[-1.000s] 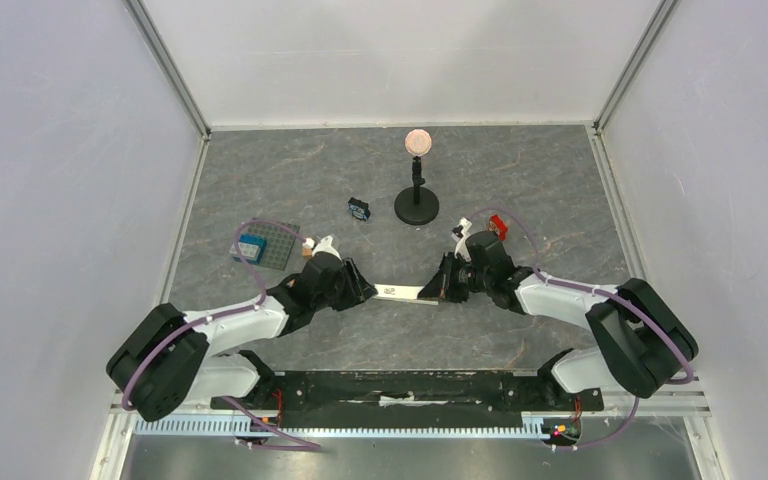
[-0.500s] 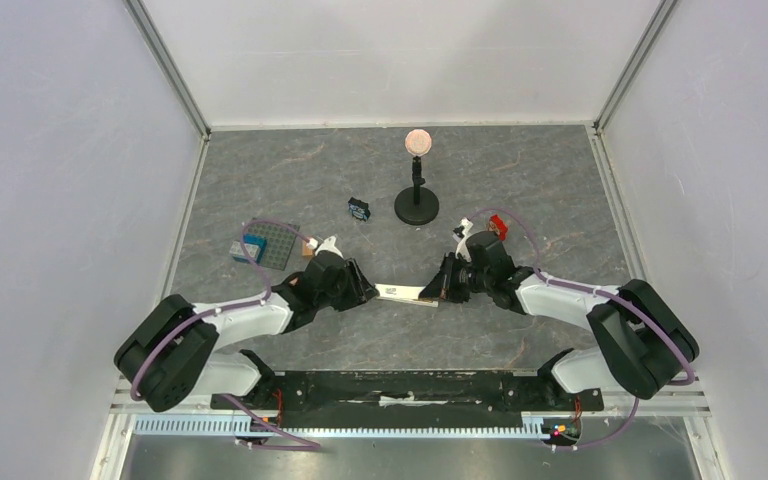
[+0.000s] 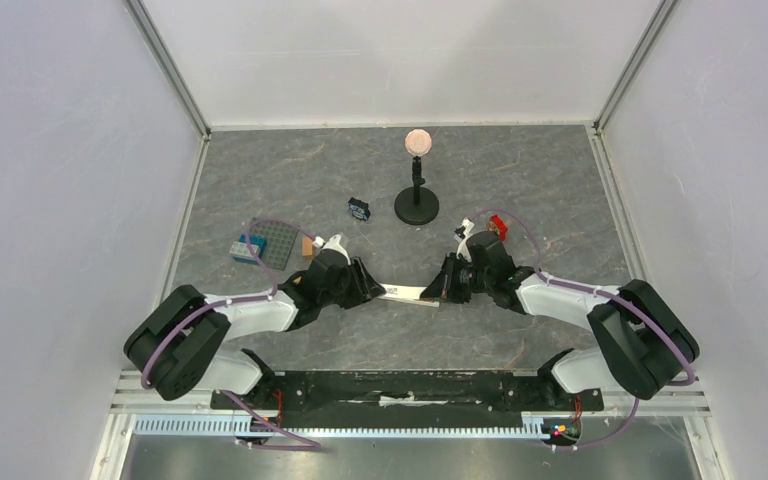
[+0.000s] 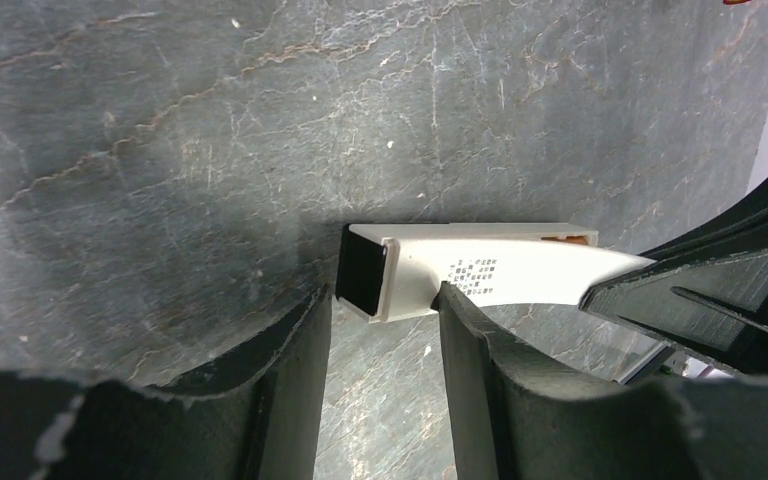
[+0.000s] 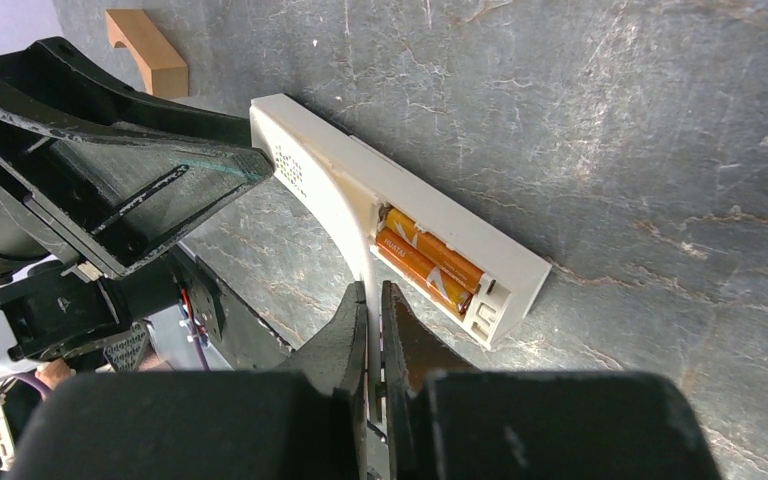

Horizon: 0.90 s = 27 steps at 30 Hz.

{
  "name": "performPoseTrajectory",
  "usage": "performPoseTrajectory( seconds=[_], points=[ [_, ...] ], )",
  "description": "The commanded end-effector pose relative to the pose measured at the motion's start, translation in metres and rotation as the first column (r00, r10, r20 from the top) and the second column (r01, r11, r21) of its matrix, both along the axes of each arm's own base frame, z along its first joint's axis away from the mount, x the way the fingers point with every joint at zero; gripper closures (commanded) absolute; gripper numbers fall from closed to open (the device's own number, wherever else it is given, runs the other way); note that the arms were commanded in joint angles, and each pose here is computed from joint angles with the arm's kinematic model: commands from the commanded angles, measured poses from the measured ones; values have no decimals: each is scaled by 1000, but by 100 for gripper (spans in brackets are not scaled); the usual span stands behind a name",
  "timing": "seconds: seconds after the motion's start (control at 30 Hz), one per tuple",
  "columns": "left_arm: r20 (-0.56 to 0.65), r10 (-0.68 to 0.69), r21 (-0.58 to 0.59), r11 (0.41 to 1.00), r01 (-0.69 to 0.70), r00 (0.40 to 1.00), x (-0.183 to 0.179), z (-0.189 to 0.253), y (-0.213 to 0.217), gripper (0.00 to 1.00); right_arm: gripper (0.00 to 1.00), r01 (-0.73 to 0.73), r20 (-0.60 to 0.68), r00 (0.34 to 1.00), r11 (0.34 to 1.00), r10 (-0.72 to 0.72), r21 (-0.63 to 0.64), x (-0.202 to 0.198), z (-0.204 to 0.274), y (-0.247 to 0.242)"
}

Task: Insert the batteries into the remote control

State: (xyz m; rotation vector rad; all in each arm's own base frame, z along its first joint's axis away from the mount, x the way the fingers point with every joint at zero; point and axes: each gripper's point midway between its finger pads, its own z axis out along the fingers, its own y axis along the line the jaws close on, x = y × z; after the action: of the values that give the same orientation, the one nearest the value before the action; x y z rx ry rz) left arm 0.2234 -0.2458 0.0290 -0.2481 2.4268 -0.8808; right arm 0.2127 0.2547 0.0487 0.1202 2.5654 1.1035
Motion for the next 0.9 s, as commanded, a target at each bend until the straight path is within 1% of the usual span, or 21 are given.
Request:
performPoseTrajectory(
  seconds=[0.0,0.1,0.2,0.27,0.4,0.73,0.87],
  points=[
    [26,35,-46,998,-33,999,16,10,-8,50,99,45,-91,994,983,-63,-180,-18,-40,-34],
    [21,34,-42,999,-33,999,15,6,-8,50,99,48,-104,992,982,-67,-182,-20,-42,-35],
    [14,29,-43,999,-28,999,14,3,-8,53,98,49,-107,992,982,-70,-181,-22,-42,-35],
    [5,23,-37,999,-23,1000,12,-1,-8,60,97,47,-110,992,982,-68,-181,-23,-43,-35],
    [15,28,-63,998,-27,999,10,2,-8,67,97,41,-108,992,983,-60,-177,-23,-43,-35],
    [-37,-24,-23,999,23,999,0,-17,-9,70,93,39,-108,992,985,-58,-170,-24,-41,-34],
    [-45,-27,4,1000,27,999,0,-21,-6,71,87,51,-99,993,985,-68,-162,-23,-38,-34]
  ],
)
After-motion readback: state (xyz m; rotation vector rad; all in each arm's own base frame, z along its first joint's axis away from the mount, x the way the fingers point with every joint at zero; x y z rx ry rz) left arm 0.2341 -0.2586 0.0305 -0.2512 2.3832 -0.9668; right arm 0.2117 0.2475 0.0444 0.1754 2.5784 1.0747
